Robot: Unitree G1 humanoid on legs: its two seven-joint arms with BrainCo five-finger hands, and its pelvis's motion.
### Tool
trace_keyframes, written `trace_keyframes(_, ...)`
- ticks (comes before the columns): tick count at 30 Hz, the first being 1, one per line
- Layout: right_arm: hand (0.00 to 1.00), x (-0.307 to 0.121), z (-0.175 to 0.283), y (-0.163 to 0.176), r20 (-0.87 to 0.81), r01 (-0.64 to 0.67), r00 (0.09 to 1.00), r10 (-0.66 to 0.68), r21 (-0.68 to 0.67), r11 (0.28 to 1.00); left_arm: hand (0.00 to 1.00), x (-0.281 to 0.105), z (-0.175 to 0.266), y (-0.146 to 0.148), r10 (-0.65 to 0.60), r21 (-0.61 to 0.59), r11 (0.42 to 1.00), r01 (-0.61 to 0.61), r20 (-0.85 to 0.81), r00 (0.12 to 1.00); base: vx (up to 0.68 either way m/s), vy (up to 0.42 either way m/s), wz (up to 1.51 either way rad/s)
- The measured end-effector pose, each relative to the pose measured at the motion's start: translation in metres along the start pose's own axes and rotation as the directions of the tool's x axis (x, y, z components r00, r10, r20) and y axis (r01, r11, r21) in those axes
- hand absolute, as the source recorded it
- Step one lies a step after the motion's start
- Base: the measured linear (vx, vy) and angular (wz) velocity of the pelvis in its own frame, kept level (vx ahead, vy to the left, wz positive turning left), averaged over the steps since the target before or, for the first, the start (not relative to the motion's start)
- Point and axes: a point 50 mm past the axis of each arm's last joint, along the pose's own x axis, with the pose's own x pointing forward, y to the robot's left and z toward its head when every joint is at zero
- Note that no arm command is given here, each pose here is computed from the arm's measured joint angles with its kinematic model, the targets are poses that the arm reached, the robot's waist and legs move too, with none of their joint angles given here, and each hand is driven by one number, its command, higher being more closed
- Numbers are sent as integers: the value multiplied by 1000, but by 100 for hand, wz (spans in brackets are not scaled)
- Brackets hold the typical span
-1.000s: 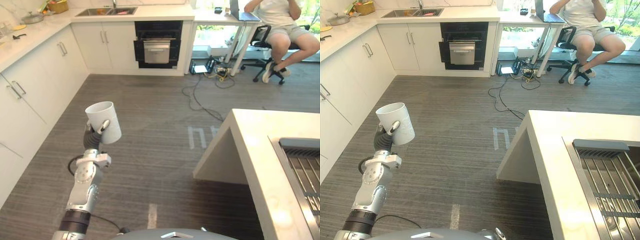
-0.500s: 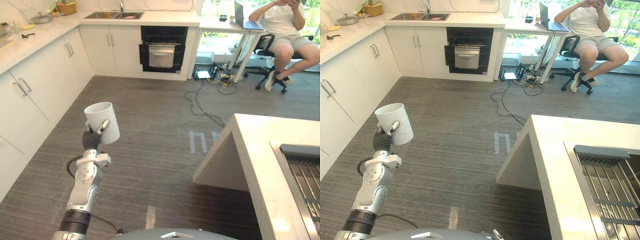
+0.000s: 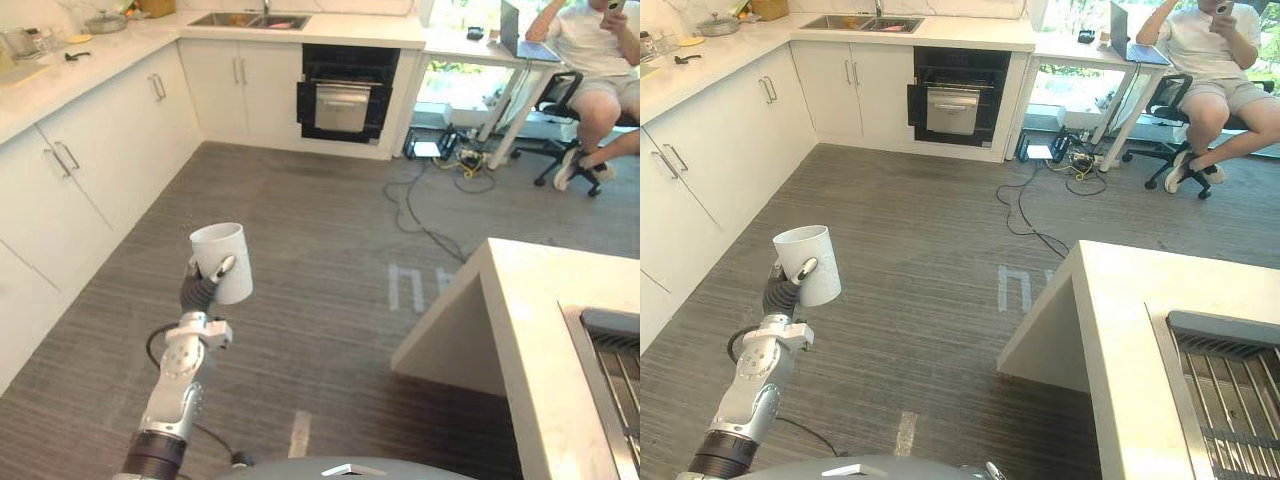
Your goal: Walk over to the sink, pick up the cup, carry it to the dishwasher, place the cup inside the dishwasher, then close the dishwasher door
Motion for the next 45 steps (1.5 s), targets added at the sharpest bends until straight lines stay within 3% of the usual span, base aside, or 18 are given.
trace_keyframes(6,0,0,0,0,1,1,1000,-1,-1,1000,100,0,0,2,10,-1,1000,-10,-1,1000,0,0,0)
trace_keyframes(12,0,0,1,-2,8,18,1000,-18,3,1000,100,3,2,35,146,-63,987,-148,-37,989,0,0,0)
trace_keyframes(17,0,-1,-3,-7,22,88,996,-91,104,991,100,1,-14,47,196,-107,971,-213,-149,969,8,-2,22)
trace_keyframes(22,0,-6,0,-22,48,136,988,-146,175,975,100,2,-9,19,72,-174,980,-95,-135,988,54,135,57)
trace_keyframes(30,0,1,-16,-1,35,109,992,-118,200,974,100,12,-2,13,70,-194,977,-91,-115,991,114,70,53)
trace_keyframes(40,0,-10,-51,-13,-15,158,987,-160,245,956,100,10,15,-17,-46,-226,974,31,-60,997,232,-173,20)
trace_keyframes(45,0,-18,-48,-33,26,200,976,-214,256,946,100,3,7,-53,-161,-287,949,127,-96,982,339,-251,8)
